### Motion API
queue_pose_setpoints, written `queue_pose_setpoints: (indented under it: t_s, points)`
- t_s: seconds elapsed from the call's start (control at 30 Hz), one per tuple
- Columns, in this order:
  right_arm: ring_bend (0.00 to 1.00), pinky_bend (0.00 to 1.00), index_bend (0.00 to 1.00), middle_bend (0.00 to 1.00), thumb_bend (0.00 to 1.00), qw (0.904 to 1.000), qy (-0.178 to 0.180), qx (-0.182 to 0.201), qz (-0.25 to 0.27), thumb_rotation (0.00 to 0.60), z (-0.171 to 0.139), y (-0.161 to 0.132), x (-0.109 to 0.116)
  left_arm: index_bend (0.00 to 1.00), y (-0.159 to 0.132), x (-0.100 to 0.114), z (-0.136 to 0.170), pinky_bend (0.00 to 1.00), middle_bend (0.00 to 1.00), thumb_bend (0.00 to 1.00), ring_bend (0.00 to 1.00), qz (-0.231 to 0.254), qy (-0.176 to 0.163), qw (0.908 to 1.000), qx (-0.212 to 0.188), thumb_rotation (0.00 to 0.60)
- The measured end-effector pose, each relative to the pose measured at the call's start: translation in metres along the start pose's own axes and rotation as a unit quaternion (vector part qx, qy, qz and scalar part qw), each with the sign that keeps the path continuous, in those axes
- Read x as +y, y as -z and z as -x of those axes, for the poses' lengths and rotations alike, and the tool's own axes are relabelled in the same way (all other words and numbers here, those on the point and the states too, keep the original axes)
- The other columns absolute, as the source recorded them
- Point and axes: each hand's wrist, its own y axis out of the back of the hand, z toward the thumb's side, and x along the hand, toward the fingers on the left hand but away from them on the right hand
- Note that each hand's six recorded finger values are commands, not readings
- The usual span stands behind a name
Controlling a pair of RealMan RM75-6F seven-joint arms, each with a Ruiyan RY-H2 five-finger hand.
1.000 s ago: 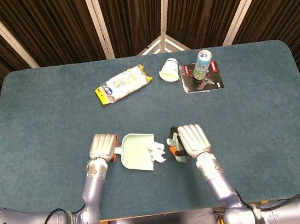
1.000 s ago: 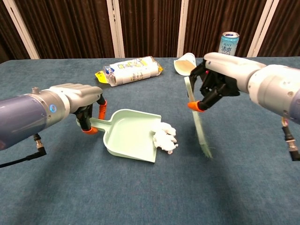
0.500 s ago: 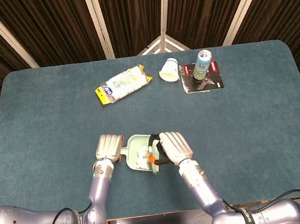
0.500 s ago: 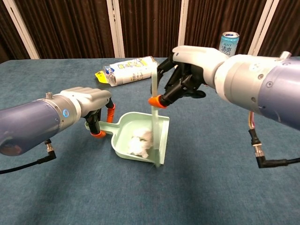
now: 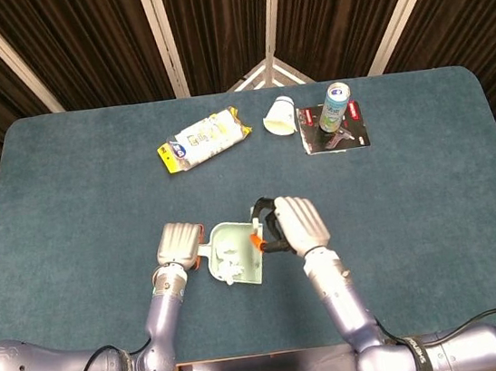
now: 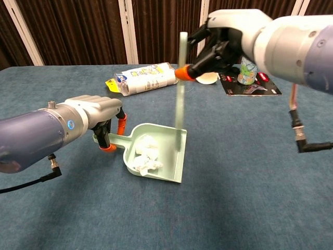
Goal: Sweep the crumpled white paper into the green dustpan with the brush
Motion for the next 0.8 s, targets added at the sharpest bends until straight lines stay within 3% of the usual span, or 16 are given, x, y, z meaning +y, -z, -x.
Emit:
queue_pose_setpoints:
  t_s: [0.23,0.3,0.37,0.43,0.57,0.8]
  points:
    - [0.89,0.93,0.84,0.88,1.00,0.9968,0.011,-0.037,-0.071,0.600,-0.003,0.042,0.002,0.63,0.001,0.000,0.001,1.00,1.00,0.53,1.00,0.001,-0.002,1.0000,0.005,0.600]
    - [0.89,0.93,0.84,0.88,1.00,0.9959,0.012,-0.048,-0.075,0.600,-0.003,0.052,0.002,0.53,0.002,0.000,0.001,1.00,1.00,0.39,1.00,0.001,-0.001,1.0000,0.006,0.600]
    - [0.89,0.93,0.84,0.88,1.00,0.9954,0.015,-0.057,-0.076,0.600,-0.003,0.060,0.003,0.36,0.002,-0.002,0.002,1.00,0.98,0.12,0.99,-0.002,0.002,1.0000,0.007,0.600]
    - [0.89,0.93,0.84,0.88,1.00,0.9950,0.019,-0.062,-0.076,0.600,-0.002,0.066,0.006,0.27,0.005,-0.003,0.003,1.00,0.96,0.01,0.97,-0.008,0.005,0.9999,0.008,0.600]
    - [0.89,0.93,0.84,0.88,1.00,0.9947,0.024,-0.066,-0.076,0.600,-0.003,0.071,0.010,0.16,0.010,0.000,0.005,1.00,0.93,0.00,0.97,-0.016,0.001,0.9998,0.011,0.600]
    - [0.89,0.93,0.84,0.88,1.00,0.9937,0.038,-0.063,-0.084,0.600,-0.005,0.074,0.018,0.15,0.021,0.013,0.010,1.00,0.92,0.00,0.96,-0.005,-0.012,0.9998,0.012,0.600]
